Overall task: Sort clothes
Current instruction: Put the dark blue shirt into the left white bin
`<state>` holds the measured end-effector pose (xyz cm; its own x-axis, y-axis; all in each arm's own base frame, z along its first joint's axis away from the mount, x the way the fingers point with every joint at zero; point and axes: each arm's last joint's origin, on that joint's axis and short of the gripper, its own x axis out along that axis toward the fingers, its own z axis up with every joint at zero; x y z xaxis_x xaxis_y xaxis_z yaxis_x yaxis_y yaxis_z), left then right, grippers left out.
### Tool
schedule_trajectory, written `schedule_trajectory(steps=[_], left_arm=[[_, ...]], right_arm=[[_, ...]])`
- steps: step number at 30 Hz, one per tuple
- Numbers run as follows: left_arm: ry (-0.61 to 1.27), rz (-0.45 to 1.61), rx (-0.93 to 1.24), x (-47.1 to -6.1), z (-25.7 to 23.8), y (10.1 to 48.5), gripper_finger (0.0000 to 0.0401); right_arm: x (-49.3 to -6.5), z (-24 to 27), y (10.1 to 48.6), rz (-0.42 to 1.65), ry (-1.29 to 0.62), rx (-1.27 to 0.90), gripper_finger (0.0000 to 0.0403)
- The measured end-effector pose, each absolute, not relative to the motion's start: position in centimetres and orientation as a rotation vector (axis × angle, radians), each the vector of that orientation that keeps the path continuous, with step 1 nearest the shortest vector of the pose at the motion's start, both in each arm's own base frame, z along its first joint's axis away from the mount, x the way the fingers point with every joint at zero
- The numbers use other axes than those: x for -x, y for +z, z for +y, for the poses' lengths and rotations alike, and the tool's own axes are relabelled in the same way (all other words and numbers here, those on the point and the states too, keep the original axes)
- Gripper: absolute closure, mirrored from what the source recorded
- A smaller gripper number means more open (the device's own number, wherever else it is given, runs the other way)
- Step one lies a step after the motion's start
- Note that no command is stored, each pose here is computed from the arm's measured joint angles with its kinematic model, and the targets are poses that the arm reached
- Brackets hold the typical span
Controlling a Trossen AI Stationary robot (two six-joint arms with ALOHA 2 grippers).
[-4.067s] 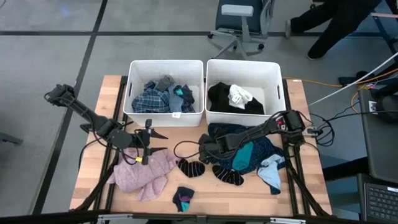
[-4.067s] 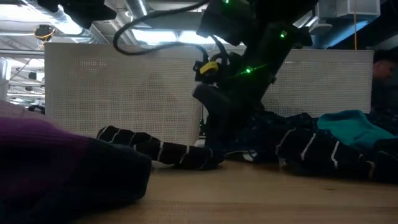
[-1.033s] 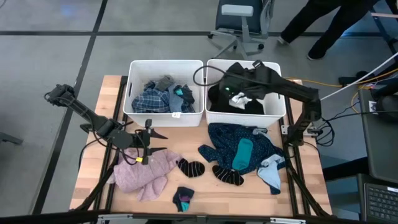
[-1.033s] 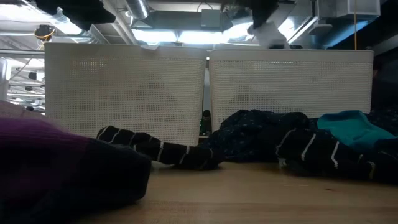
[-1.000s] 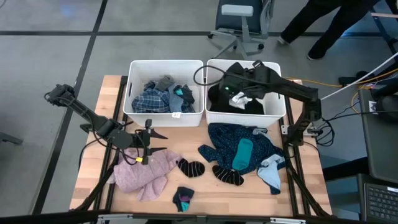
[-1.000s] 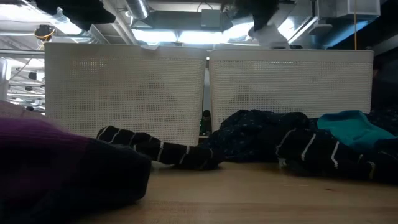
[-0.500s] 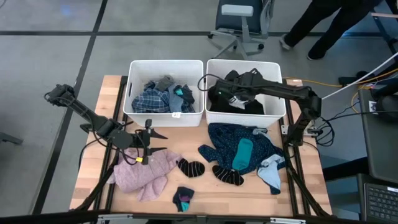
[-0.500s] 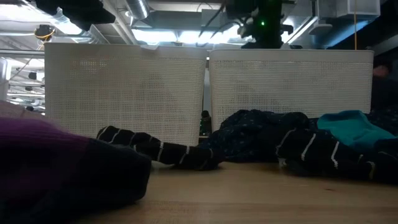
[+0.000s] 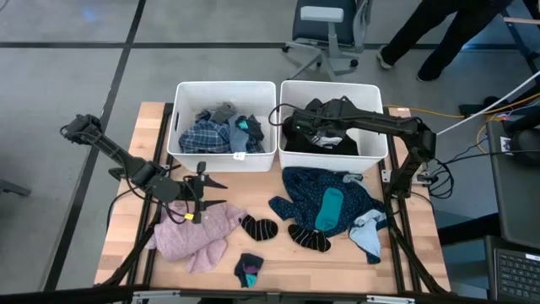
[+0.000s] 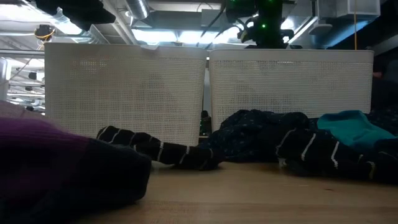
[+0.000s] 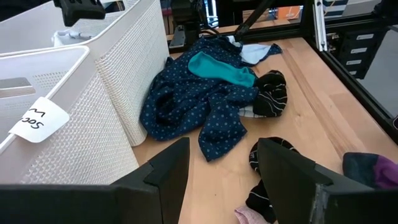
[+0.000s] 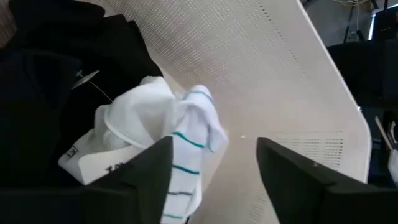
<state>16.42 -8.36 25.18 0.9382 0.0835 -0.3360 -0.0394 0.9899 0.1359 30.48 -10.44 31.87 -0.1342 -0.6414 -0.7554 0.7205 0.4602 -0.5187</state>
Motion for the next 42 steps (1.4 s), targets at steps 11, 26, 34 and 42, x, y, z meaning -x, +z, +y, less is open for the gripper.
schedule_trajectory(steps=[11, 26, 34, 42], left_arm=[[0.063, 0.348, -0.13, -16.4, -8.4, 25.2, 0.0221], [0.066, 0.346, -0.111, -16.4, -8.4, 25.2, 0.0221], [0.066, 0.344, -0.107, -16.4, -8.4, 25.2, 0.0221], [0.066, 0.343, -0.107, -16.4, -8.4, 25.2, 0.0221]], right_arm=[[-30.6, -7.4, 38.2, 1.09, -1.084, -0.099, 0.0143], [-30.7, 8.4, 39.1, 0.974, -0.64, -0.075, 0.0145], [-29.5, 14.3, 35.4, 0.958, -0.572, -0.058, 0.0146], [-28.4, 15.1, 28.5, 1.088, -0.678, -0.084, 0.0146]])
